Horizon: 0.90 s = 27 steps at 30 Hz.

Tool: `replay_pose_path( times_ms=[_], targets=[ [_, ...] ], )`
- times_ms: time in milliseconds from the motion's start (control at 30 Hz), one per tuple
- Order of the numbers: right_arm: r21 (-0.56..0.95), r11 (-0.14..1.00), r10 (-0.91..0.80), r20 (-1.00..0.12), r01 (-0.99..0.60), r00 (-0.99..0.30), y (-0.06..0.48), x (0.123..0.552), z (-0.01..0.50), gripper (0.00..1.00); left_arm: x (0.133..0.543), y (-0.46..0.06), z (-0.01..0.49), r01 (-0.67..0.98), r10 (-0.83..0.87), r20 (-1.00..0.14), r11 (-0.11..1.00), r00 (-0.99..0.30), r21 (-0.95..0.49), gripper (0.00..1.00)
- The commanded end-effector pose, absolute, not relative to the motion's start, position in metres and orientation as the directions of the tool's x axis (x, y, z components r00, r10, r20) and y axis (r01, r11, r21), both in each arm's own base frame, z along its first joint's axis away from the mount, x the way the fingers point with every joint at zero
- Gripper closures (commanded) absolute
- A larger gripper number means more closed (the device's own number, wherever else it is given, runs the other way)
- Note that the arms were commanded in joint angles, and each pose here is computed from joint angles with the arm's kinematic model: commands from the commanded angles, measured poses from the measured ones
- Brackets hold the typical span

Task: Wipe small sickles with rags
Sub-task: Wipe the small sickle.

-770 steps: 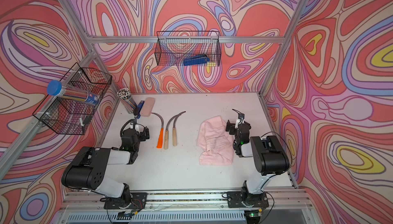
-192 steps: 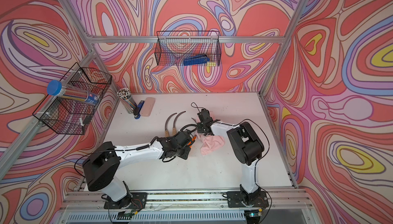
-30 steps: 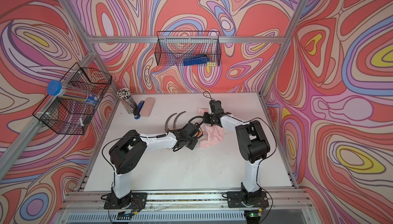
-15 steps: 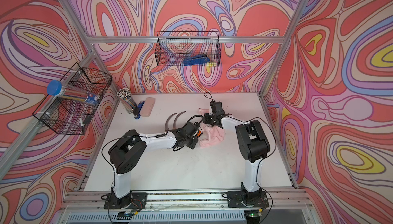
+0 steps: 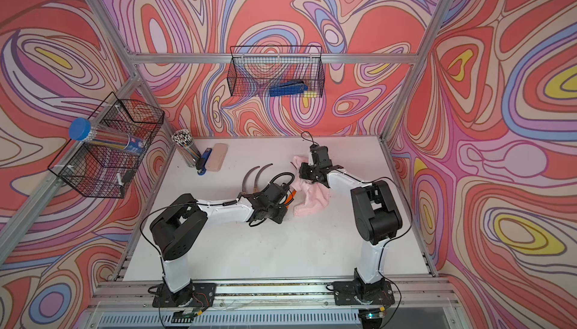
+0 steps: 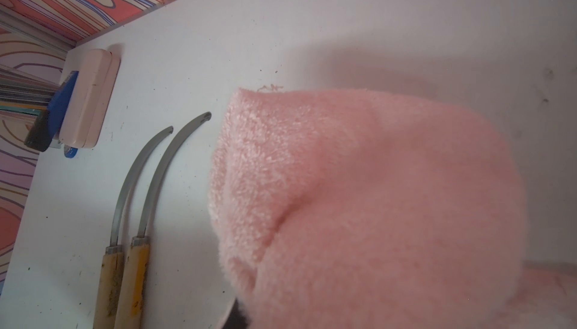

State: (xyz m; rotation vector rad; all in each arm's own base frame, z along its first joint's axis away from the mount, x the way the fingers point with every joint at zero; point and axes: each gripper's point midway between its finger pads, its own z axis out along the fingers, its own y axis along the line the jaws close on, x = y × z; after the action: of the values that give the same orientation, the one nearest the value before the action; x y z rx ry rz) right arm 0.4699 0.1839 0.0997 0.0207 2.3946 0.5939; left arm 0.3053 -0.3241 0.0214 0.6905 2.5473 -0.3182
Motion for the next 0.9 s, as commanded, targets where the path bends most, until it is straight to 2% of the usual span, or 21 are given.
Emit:
replay_pose_path(
  times_ms=[0, 200, 433, 567, 700, 867],
  targets=[
    [0.386, 0.915, 0.167, -0.624, -0.115, -0.763, 0.175, 0.470, 0.108, 1.00, 0.282, -0.290, -0.018, 0.495, 0.470, -0.331, 0.869, -0.819, 0.008, 0.54],
    [0.332, 0.940, 0.165, -0.645, -0.080, -0.746, 0.162, 0.472, 0.112, 1.00, 0.279, -0.294, -0.020, 0.524, 0.520, -0.318, 0.848, -0.793, 0.080, 0.51],
    [0.338, 0.937, 0.160, -0.636, -0.086, -0.755, 0.164, 0.470, 0.104, 1.00, 0.280, -0.289, -0.026, 0.522, 0.539, -0.299, 0.841, -0.787, 0.142, 0.69],
    [0.346, 0.934, 0.161, -0.634, -0.092, -0.757, 0.166, 0.470, 0.103, 1.00, 0.277, -0.289, -0.029, 0.532, 0.557, -0.289, 0.830, -0.778, 0.169, 0.71],
    [0.359, 0.928, 0.161, -0.631, -0.101, -0.759, 0.169, 0.470, 0.101, 1.00, 0.275, -0.291, -0.029, 0.539, 0.567, -0.288, 0.823, -0.772, 0.177, 0.77],
    [0.386, 0.909, 0.126, -0.617, -0.159, -0.777, 0.182, 0.466, 0.096, 1.00, 0.271, -0.295, -0.011, 0.538, 0.548, -0.326, 0.833, -0.770, 0.129, 0.95]
  ],
)
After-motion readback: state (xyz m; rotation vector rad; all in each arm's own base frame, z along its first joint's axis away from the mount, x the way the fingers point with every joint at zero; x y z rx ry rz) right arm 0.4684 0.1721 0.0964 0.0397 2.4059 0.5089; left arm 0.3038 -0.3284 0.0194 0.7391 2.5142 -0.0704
